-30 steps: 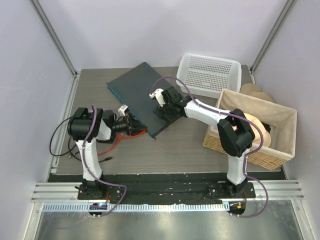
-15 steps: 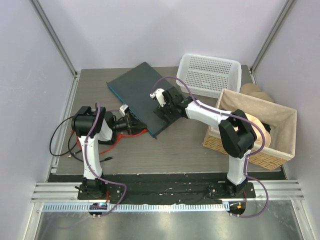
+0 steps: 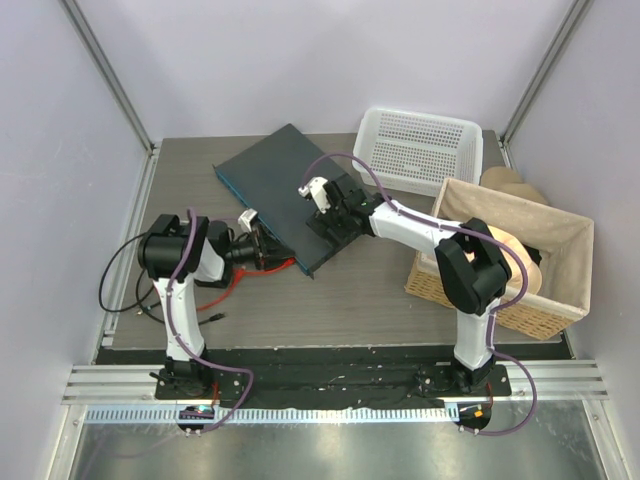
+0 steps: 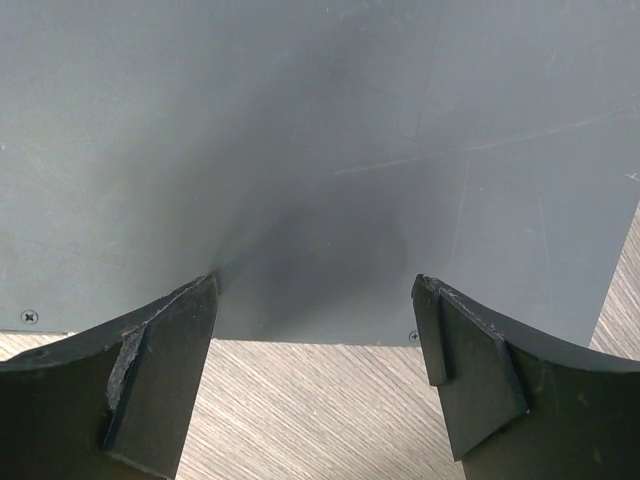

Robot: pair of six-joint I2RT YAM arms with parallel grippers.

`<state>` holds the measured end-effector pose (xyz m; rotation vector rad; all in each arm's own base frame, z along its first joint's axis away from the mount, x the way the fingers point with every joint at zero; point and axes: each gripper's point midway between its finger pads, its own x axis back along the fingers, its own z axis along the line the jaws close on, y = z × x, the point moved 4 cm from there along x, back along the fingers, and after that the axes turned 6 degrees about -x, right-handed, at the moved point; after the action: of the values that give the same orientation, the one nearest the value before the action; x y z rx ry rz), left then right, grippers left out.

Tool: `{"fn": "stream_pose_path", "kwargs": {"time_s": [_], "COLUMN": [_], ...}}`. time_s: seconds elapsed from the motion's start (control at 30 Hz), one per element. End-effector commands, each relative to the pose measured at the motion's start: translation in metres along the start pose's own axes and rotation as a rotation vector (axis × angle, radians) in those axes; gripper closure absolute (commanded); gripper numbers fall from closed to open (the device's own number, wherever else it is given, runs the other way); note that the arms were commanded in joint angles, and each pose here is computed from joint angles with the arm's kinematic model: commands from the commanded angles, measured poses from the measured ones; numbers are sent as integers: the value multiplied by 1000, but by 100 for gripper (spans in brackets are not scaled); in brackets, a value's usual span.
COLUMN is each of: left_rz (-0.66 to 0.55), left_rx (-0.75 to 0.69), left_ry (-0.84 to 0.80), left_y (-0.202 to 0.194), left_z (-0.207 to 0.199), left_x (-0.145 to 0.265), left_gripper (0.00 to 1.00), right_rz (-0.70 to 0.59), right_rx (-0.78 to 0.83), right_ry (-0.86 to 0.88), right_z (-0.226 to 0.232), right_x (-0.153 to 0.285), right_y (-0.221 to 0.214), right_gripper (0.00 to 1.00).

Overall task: Pull the plug from the switch port
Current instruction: Pull the connector from the switch port.

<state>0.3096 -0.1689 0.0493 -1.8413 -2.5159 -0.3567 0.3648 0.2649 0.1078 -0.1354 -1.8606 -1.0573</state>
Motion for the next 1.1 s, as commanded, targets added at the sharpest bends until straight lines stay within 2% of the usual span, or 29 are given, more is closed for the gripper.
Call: {"fn": "stream_pose_path", "kwargs": {"time_s": [0.0, 0.07, 0.1, 0.17, 0.37, 0.57, 0.63, 0.67, 0.73, 0.77, 0.83, 0.87, 0.93, 0.97, 1.03, 1.07], "left_rz": [-27, -45, -26, -21, -90, -46, -51, -31, -47, -29, -53, 12, 53, 170, 284, 367], "left_rx": [-103, -169, -133, -151, -174, -144, -266, -263, -449, -462, -650, -727, -898, -988, -1062, -1165], "left_ry": [58, 173, 217, 207, 131, 165, 197, 224, 249, 268, 281, 323, 388, 409, 470, 461], "left_y": [-9, -11, -12, -8, 40, 23, 25, 22, 34, 36, 55, 46, 54, 38, 24, 15], "left_z": [13, 20, 22, 20, 9, 13, 3, 1, -25, -35, -77, -78, -103, -98, -98, -96], "left_x": [13, 20, 21, 18, 13, 19, 24, 27, 33, 36, 42, 48, 55, 59, 69, 66], "left_gripper": [53, 53, 53, 53, 53, 50, 47, 44, 42, 41, 40, 39, 39, 39, 39, 39], "right_rz": [20, 12, 13, 9, -11, -21, -25, -28, -37, -38, -50, -59, -85, -94, -120, -128], "right_rx": [16, 14, 11, 12, 19, 20, 23, 23, 25, 25, 21, 19, 19, 18, 9, 4], "right_ry": [9, 14, 16, 21, 11, 13, 13, 13, 15, 20, 14, 12, 6, 6, 4, 8], "right_z": [3, 4, 4, 5, 2, 2, 2, 2, 3, 4, 2, 1, -2, -3, -6, -6], "right_x": [-3, 0, 0, 0, -1, 2, 4, 5, 8, 8, 13, 16, 25, 28, 37, 40], "right_y": [0, 2, 1, 2, 12, 14, 12, 12, 12, 11, 13, 16, 22, 24, 30, 32], "right_gripper": [11, 11, 11, 11, 11, 11, 11, 11, 11, 11, 11, 11, 11, 11, 11, 11]}}
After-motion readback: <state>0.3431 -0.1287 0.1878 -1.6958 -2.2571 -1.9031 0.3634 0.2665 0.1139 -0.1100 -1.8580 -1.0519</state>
